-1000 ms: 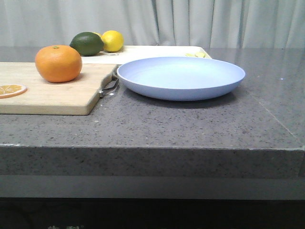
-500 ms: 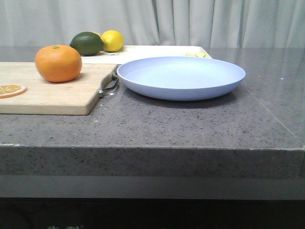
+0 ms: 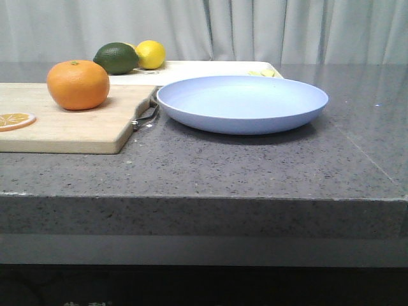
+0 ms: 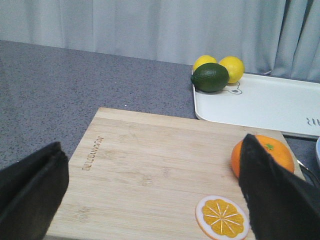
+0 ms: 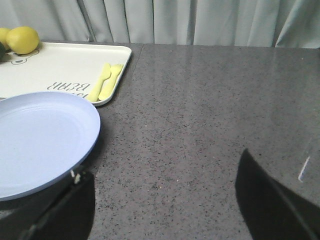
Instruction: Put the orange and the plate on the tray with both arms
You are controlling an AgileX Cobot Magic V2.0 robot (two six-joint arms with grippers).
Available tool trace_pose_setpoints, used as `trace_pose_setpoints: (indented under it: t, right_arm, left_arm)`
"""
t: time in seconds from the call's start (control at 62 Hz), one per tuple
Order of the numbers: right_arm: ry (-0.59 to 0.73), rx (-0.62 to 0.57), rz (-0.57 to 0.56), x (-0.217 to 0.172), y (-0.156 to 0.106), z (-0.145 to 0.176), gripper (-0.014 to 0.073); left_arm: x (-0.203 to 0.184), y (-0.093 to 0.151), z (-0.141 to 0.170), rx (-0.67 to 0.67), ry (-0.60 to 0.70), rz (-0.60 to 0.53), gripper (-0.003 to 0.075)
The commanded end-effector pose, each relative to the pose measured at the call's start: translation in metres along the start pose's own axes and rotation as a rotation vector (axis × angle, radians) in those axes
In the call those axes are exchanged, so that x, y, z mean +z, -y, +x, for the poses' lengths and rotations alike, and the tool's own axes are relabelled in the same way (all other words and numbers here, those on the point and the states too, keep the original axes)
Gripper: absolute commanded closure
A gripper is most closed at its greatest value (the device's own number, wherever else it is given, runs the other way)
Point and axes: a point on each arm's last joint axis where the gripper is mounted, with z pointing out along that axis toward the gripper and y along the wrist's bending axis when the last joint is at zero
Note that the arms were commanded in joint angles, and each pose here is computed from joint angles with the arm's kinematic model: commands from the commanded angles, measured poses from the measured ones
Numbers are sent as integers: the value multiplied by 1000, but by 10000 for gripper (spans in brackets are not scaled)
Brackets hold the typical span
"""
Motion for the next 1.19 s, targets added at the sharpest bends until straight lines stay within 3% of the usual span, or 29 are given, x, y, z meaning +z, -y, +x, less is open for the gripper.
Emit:
trace_pose_setpoints:
  t: [0.0,0.145,0.435,0.613,0.887,1.177]
  right_arm:
    - [113,-7,1,-2,0,-18,-6]
    - [113,-7,1,-2,0,-18,-6]
    - [113,-7,1,-2,0,-18,-6]
    - [113,-7,1,-2,0,-18,-6]
    - [113,-7,1,-2,0,-18,-6]
    - [113,-7,1,-2,0,-18,-6]
  left_arm:
    - [-1,2,-18,-5,108,8,66]
    - [1,2,-21,-51,90,11,92]
    - [54,14,-61,-42,-171,26,92]
    - [97,45,-72,0,-315,128,92]
    - [158,115,-72,88,-513,292,92]
    - [201,134,-66,156,-671,274,92]
